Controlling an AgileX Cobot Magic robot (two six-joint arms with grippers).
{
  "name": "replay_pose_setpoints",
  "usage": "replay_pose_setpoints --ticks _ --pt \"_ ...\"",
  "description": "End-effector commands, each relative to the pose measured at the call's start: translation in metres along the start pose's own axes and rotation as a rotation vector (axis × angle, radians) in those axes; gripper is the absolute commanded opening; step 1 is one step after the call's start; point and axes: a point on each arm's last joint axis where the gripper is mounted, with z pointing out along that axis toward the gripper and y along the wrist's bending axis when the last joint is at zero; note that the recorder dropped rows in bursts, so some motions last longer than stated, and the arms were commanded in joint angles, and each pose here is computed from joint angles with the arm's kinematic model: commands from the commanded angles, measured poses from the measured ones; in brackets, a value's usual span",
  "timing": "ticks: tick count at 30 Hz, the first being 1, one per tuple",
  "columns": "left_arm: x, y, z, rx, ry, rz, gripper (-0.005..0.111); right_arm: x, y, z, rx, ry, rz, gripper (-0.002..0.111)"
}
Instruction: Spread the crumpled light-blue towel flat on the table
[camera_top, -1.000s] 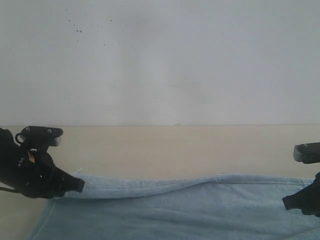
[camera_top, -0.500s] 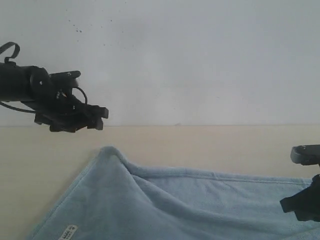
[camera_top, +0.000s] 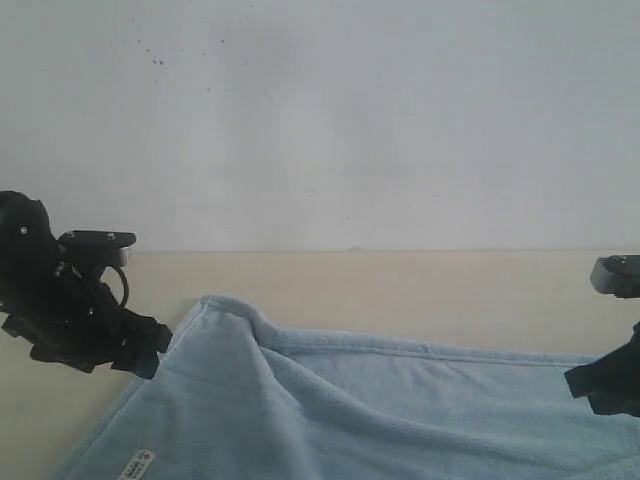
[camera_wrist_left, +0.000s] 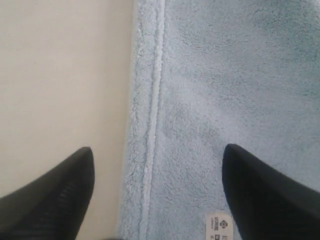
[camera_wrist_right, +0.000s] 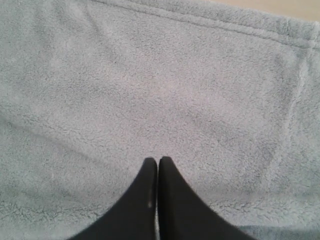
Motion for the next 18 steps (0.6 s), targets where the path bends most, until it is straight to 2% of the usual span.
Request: replay_pose_setpoints --ticks 1,12,18 --pt "0.006 0.000 -0.011 -0.005 -0.021 0.029 0.065 0.002 0.002 -0.002 -0.020 0.015 0.001 0.000" --pt "0.034 -0.001 -0.034 -0.006 -0.045 0.052 0.062 0.003 0.003 -0.002 -0.031 0.024 0.001 0.000" --pt "0.043 -0.007 -0.031 0.059 -0.055 0.072 0.062 0.003 0.004 -0.002 -0.034 0.026 0.006 0.000"
